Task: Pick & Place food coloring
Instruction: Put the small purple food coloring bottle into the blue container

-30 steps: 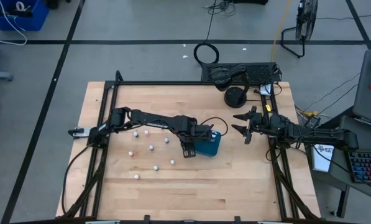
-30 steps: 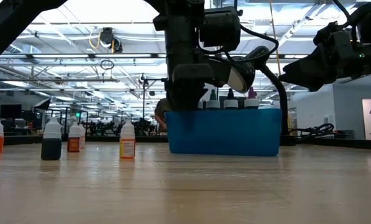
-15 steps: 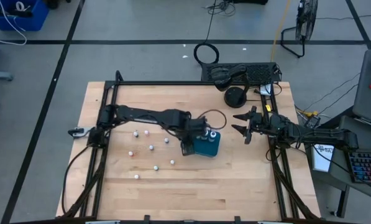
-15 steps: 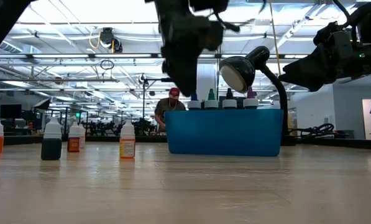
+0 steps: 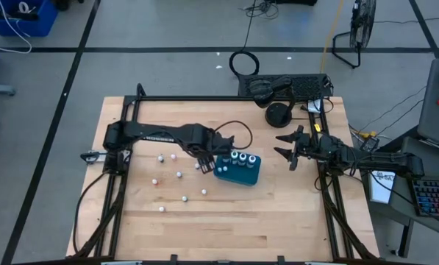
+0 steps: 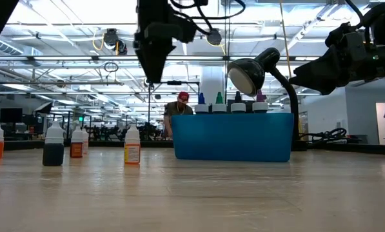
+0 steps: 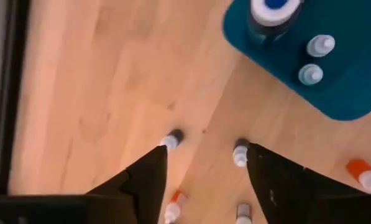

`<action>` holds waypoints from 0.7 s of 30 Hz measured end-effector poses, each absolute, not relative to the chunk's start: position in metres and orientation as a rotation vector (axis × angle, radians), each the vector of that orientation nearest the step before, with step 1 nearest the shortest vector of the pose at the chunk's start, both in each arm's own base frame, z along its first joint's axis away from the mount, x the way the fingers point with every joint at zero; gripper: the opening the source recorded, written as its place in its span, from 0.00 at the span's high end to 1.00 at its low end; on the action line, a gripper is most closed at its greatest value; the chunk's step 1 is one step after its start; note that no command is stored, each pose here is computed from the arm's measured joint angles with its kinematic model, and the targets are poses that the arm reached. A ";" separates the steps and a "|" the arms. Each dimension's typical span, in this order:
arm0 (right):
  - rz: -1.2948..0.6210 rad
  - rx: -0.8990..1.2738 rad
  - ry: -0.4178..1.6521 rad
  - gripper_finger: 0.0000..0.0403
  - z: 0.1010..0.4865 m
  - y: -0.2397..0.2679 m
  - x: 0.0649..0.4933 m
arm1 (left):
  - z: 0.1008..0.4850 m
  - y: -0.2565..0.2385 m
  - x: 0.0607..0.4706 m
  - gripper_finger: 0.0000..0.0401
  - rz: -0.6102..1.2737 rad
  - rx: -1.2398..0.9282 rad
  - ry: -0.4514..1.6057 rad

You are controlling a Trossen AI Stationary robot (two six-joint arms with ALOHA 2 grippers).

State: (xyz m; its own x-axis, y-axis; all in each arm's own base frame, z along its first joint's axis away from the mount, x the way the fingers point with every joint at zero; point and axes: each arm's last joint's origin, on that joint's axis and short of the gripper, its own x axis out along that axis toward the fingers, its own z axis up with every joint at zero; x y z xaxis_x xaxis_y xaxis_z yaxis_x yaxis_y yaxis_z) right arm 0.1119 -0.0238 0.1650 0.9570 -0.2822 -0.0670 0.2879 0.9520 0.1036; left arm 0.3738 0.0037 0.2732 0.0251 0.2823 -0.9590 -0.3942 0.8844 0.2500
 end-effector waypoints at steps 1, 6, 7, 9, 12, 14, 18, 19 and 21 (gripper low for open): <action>-0.290 0.113 0.052 0.44 0.165 -0.024 0.112 | 0.269 0.006 0.374 0.43 0.515 -0.097 1.459; -0.290 0.113 0.052 0.44 0.165 -0.024 0.112 | 0.243 0.034 0.359 0.35 0.482 -0.206 1.474; -0.290 0.113 0.052 0.44 0.165 -0.024 0.112 | 0.239 0.040 0.354 0.34 0.480 -0.231 1.459; -0.290 0.113 0.051 0.44 0.165 -0.024 0.112 | 0.233 0.053 0.341 0.32 0.475 -0.294 1.417; -0.289 0.113 0.046 0.44 0.165 -0.024 0.112 | 0.226 0.068 0.320 0.31 0.495 -0.394 1.351; -0.289 0.113 0.047 0.44 0.165 -0.024 0.112 | 0.220 0.075 0.308 0.32 0.525 -0.451 1.320; -0.290 0.113 0.049 0.44 0.165 -0.024 0.112 | 0.200 0.080 0.295 0.33 0.558 -0.508 1.297; -0.289 0.113 0.050 0.44 0.165 -0.024 0.112 | 0.195 0.081 0.294 0.33 0.560 -0.522 1.292; -0.290 0.113 0.050 0.44 0.165 -0.024 0.112 | 0.186 0.081 0.292 0.33 0.549 -0.548 1.273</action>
